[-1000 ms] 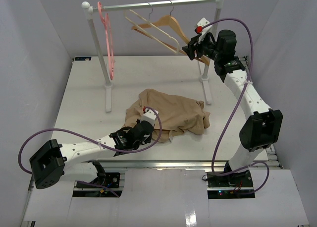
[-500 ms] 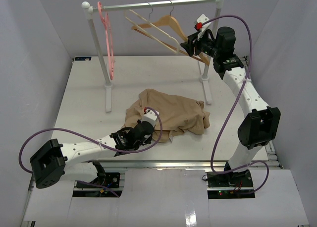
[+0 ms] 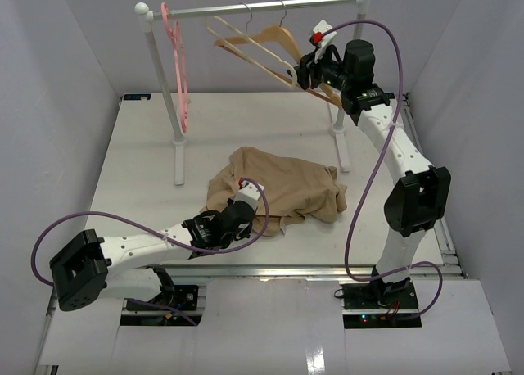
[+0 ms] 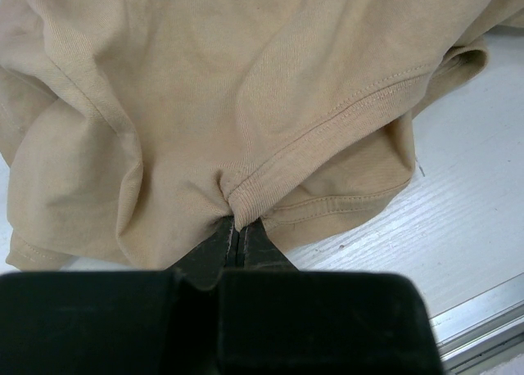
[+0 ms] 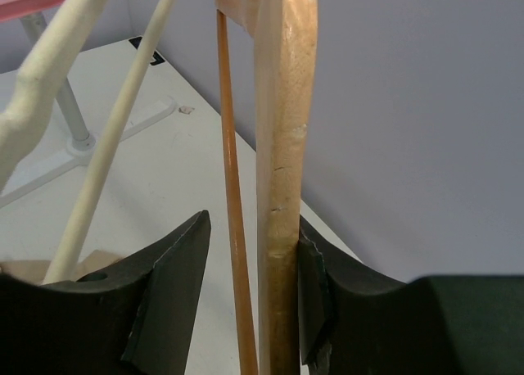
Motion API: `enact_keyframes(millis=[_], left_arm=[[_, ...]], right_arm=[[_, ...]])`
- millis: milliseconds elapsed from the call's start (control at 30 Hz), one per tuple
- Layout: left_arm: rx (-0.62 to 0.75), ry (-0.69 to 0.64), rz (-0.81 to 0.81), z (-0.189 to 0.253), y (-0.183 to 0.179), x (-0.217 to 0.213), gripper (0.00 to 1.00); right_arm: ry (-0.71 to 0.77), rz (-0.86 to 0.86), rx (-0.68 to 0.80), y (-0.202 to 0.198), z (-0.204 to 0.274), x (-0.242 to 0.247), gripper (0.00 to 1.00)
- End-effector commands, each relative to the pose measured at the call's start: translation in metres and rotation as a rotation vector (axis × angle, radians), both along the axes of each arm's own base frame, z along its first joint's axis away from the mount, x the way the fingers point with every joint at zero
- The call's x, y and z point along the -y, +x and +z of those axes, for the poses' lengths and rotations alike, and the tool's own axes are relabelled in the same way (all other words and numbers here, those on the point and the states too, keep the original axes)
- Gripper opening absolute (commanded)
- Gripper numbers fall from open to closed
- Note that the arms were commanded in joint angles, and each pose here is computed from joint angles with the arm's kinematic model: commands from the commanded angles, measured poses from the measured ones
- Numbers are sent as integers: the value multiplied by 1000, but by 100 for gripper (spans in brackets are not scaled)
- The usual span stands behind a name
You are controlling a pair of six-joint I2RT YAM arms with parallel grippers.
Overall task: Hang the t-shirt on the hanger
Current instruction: Pick up the hanger from the clothesline.
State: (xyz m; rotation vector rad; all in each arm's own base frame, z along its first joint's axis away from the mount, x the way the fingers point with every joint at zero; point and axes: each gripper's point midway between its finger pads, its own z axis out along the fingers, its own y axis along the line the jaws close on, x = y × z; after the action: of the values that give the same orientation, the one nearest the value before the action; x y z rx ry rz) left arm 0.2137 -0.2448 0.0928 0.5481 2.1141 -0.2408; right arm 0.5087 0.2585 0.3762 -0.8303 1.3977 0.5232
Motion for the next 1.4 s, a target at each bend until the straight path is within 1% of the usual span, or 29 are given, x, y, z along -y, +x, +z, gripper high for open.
enact_keyframes(millis=[0, 67, 167, 333, 367, 567, 833, 1000, 1267, 1367], left_arm=[[25, -38, -10, 15, 2, 9, 0], [24, -35, -11, 15, 2, 9, 0], [25, -36, -10, 15, 2, 8, 0], [27, -39, -11, 16, 1, 9, 0], [26, -37, -12, 16, 1, 9, 0], [21, -32, -13, 13, 1, 10, 0], [22, -32, -13, 13, 0, 11, 0], [19, -26, -10, 11, 1, 11, 0], [22, -23, -2, 11, 1, 10, 0], [26, -20, 4, 11, 2, 9, 0]], right_arm=[[28, -4, 66, -3, 31, -4, 47], [29, -21, 68, -2, 31, -3, 44], [30, -43, 70, -1, 33, 0, 36], [46, -77, 65, 1, 37, 4, 26], [49, -80, 60, 1, 36, 5, 22], [62, -85, 71, -2, 44, 4, 9], [105, -144, 131, -7, 76, 12, 8], [113, -186, 176, -16, 86, 23, 8], [101, -191, 200, -35, 92, 32, 8], [96, -214, 177, -39, 88, 37, 8]])
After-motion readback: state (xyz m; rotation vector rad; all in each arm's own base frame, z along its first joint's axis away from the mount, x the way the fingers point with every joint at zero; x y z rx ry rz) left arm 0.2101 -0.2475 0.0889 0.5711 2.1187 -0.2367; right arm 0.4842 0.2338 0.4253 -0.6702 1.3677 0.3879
